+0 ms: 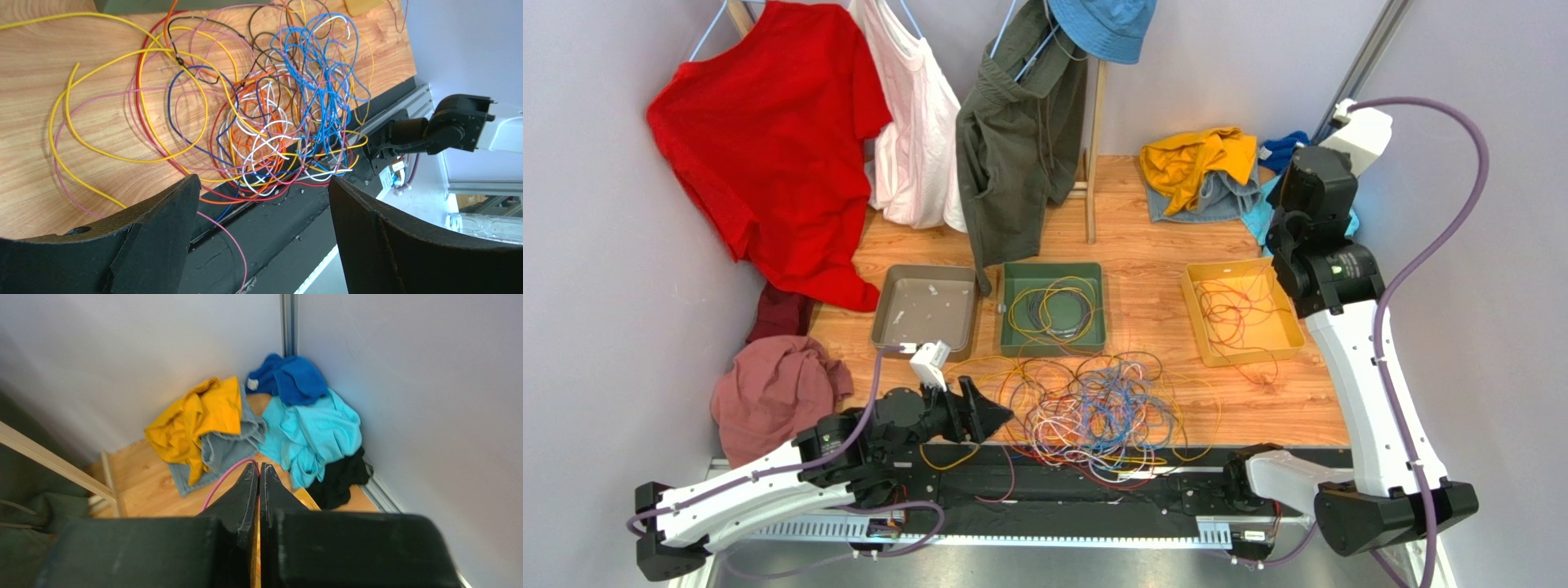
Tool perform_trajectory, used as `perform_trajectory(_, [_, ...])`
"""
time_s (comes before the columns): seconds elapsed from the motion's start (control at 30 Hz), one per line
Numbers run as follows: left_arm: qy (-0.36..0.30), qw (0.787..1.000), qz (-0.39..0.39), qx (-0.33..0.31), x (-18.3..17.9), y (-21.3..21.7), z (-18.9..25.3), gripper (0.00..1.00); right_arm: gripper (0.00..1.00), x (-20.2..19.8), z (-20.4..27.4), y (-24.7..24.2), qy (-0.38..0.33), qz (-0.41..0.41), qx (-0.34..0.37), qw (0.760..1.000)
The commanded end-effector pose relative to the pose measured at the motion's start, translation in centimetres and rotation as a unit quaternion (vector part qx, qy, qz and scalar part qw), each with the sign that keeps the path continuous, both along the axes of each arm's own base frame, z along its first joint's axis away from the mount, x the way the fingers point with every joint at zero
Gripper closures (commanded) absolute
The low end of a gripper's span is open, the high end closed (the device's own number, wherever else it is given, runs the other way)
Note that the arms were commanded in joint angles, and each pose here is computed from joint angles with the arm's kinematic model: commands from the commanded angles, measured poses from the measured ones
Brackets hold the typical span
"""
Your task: Untangle the cables
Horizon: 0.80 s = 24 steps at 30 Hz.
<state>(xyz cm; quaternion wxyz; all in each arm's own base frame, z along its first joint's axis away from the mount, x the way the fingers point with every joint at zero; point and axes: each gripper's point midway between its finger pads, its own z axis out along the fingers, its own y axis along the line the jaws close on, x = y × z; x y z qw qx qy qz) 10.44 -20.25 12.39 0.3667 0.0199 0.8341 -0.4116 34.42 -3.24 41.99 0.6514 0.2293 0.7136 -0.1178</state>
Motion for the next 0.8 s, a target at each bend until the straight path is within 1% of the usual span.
perform_trajectory(0.0, [0.015, 1.0, -0.013, -0.023, -0.5, -1.0, -0.2, 0.15, 1.0, 0.8, -2.6, -0.7, -0.022, 0.001, 0.03, 0.999])
perform_trajectory(0.03, [0.016, 1.0, -0.012, -0.024, -0.5, -1.0, -0.3, 0.14, 1.0, 1.0, -2.9, -0.8, -0.027, 0.001, 0.033, 0.999])
perform_trajectory(0.07, [0.017, 0.999, -0.014, -0.025, -0.6, -1.0, -0.4, 0.14, 1.0, 1.2, -5.1, -1.2, -0.007, -0.004, 0.032, 0.999])
perform_trajectory(0.17, [0.017, 0.999, -0.012, -0.024, -0.6, -0.9, -0.7, 0.15, 1.0, 1.7, -7.3, -1.6, 0.0, -0.006, 0.038, 0.999])
perform_trajectory(0.2, [0.018, 1.0, -0.011, -0.021, -0.5, -0.8, -0.8, 0.15, 1.0, 1.9, -9.0, -1.6, 0.017, -0.006, 0.039, 0.999])
perform_trajectory(0.37, [0.018, 1.0, -0.008, -0.02, -0.4, -0.8, -1.1, 0.15, 1.0, 2.4, -14.5, -1.8, 0.077, -0.016, 0.045, 0.996])
perform_trajectory(0.47, [0.015, 1.0, -0.008, -0.02, -0.3, -1.0, -1.1, 0.14, 1.0, 1.7, -17.2, -1.5, 0.098, -0.019, 0.072, 0.992])
perform_trajectory(0.6, [0.017, 1.0, -0.011, -0.019, -0.3, -1.3, -1.4, 0.14, 1.0, 1.4, -20.5, 0.1, 0.13, 0.007, 0.112, 0.985])
perform_trajectory(0.63, [0.017, 1.0, -0.012, -0.02, -0.3, -1.4, -1.4, 0.15, 0.8, 1.2, -21.4, 0.5, 0.145, 0.013, 0.119, 0.982])
perform_trajectory(0.7, [0.02, 1.0, -0.016, -0.018, -0.4, -1.6, -1.6, 0.15, 0.61, 1.3, -22.5, 1.2, 0.165, 0.022, 0.136, 0.977])
perform_trajectory(0.73, [0.021, 0.999, -0.017, -0.018, -0.4, -1.6, -1.6, 0.15, 0.49, 0.9, -23.3, 1.3, 0.179, 0.022, 0.142, 0.973])
perform_trajectory(0.77, [0.022, 0.999, -0.019, -0.019, -0.5, -1.7, -1.6, 0.15, 0.44, 0.8, -23.6, 1.5, 0.18, 0.022, 0.15, 0.972])
